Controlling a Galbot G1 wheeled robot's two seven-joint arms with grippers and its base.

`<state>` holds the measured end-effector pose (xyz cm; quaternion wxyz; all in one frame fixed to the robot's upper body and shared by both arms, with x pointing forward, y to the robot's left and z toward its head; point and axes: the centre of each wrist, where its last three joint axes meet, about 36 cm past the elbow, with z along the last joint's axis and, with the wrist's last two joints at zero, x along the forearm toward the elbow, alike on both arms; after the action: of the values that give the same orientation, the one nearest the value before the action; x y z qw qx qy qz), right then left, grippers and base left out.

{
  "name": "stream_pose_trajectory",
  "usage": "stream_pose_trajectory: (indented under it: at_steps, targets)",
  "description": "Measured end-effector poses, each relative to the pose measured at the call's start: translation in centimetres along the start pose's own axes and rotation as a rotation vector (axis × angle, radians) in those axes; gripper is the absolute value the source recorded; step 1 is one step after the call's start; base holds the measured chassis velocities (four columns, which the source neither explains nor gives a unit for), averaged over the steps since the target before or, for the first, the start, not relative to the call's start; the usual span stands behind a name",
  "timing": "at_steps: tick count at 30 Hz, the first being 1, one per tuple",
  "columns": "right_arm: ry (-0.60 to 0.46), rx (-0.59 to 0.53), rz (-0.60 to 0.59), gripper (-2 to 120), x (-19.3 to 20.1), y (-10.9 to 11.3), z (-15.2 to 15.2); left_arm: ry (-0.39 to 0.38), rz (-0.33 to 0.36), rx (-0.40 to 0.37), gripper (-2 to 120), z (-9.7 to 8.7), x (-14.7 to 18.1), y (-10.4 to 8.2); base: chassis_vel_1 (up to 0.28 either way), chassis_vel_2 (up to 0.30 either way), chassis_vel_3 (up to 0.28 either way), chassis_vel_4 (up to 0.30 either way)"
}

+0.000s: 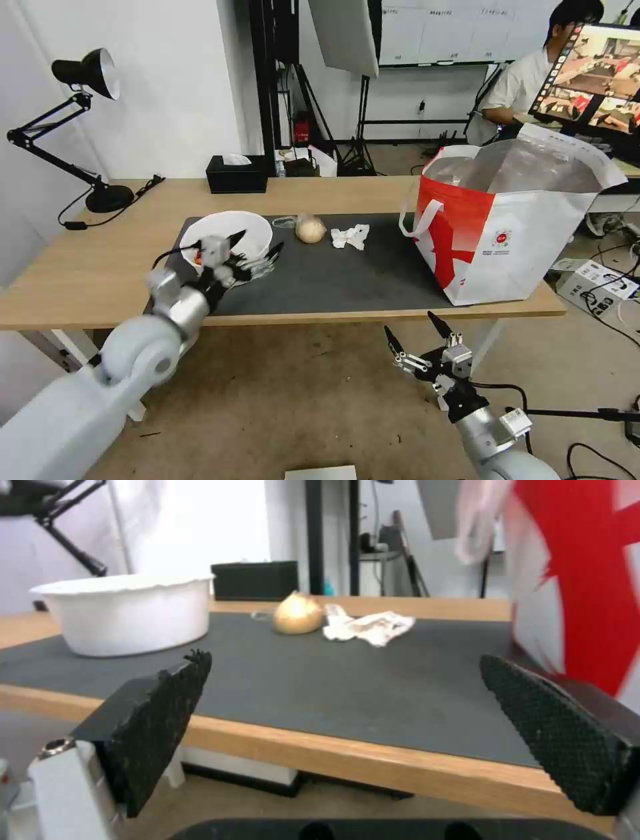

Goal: Pick up the trash from the table and place it into the takeout bag.

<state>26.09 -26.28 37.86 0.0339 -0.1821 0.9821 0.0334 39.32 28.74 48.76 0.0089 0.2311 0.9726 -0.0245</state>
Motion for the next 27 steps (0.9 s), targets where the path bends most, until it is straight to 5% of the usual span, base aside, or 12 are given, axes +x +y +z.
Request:
stream_pose_trajectory:
  at_steps: [7, 17, 27]
  targets:
    - [-0.023, -0.016, 0.051, 100, 1.1, 0.6, -0.8, 0.005, -0.038, -0.01, 100, 2.4, 1.8, -1.2, 0.0, 0.0, 0.0, 0.0]
    - [-0.012, -0.018, 0.05, 100, 1.2, 0.9, -0.5, 0.081, -0.239, -0.037, 100, 7.5, 9.1, -3.6, 0.0, 0.0, 0.0, 0.0]
    - [0.09, -0.022, -0.002, 100, 2.5, 0.6, 0.8, 0.148, -0.303, -0.051, 100, 11.3, 12.0, -5.6, 0.0, 0.0, 0.0, 0.0]
